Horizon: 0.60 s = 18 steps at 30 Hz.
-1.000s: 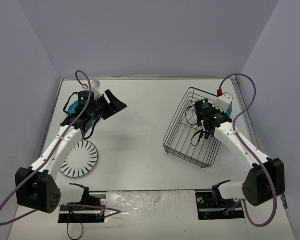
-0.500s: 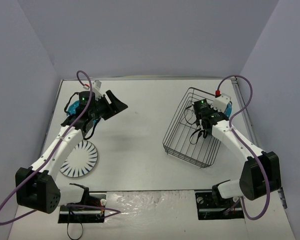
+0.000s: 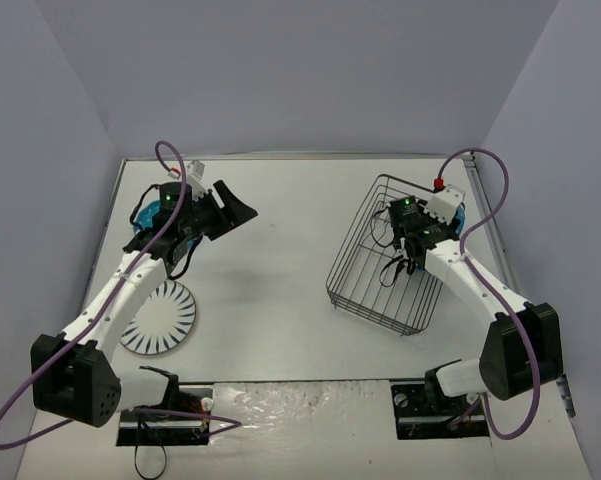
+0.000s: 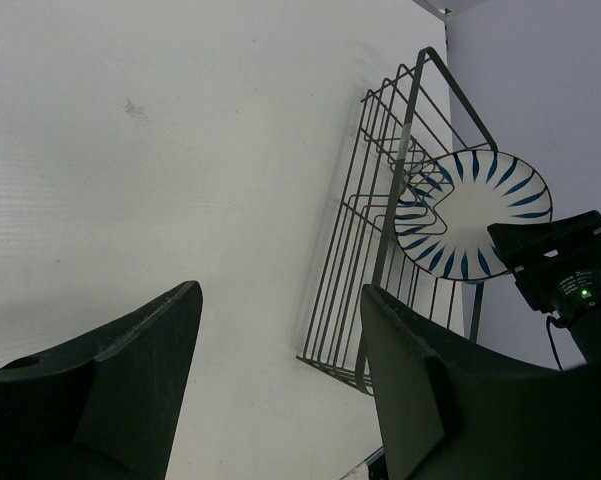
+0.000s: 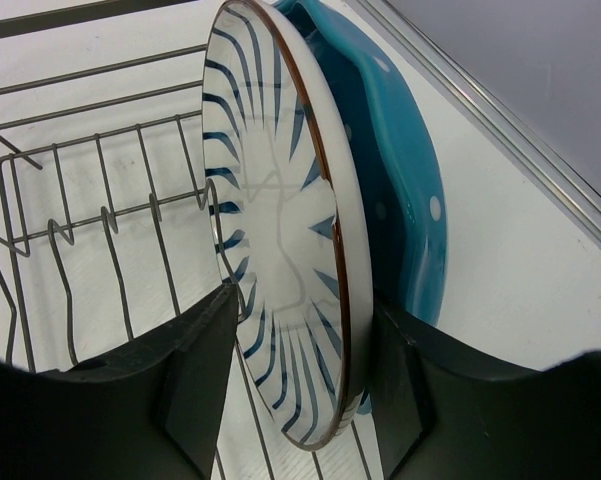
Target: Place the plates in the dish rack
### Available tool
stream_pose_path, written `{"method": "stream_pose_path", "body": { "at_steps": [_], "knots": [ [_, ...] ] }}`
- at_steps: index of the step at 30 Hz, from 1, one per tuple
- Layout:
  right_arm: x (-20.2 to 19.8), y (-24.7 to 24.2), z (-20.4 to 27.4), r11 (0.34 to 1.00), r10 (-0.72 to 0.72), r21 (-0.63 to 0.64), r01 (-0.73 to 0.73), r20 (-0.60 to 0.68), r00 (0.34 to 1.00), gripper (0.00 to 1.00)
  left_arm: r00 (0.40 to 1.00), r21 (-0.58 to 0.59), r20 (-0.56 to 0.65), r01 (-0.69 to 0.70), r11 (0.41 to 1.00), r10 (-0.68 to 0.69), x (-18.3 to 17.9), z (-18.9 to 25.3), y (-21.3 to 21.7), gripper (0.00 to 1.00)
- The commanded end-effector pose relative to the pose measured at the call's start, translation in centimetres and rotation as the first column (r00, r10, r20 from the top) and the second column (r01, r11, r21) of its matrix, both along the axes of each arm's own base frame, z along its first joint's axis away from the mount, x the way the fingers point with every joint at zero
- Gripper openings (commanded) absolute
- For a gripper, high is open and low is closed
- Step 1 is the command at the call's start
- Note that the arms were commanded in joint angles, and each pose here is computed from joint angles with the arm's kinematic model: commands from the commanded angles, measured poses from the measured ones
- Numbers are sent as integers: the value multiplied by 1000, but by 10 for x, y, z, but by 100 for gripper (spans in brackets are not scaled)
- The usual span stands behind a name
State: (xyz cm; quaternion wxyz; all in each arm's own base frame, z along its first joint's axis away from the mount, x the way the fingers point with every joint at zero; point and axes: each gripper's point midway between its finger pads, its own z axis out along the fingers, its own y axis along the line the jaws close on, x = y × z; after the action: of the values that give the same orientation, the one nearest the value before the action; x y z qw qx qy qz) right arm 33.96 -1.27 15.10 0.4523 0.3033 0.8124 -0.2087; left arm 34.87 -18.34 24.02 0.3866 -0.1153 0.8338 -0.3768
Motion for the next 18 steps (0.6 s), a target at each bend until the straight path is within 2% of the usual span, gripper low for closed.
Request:
{"method": "stream_pose_path", "body": {
  "at_steps": [1,10,14,18],
  "knots": [
    [4,-7,48,1000,-25,-9,26,120,993,49,996,-10,92,10,1000,-9,6,30,-4,60],
    [-11,-14,122,1000,-9,-4,10,226,974,50,996,-7,93,1,1000,0,10,32,-5,60],
    [-18,-16,141,1000,3,-1,-3,247,969,51,995,-1,94,-15,1000,15,12,33,-3,60],
    [-12,2,150,994,76,60,-96,275,958,51,994,21,95,-60,998,58,14,34,5,60]
  ]
}}
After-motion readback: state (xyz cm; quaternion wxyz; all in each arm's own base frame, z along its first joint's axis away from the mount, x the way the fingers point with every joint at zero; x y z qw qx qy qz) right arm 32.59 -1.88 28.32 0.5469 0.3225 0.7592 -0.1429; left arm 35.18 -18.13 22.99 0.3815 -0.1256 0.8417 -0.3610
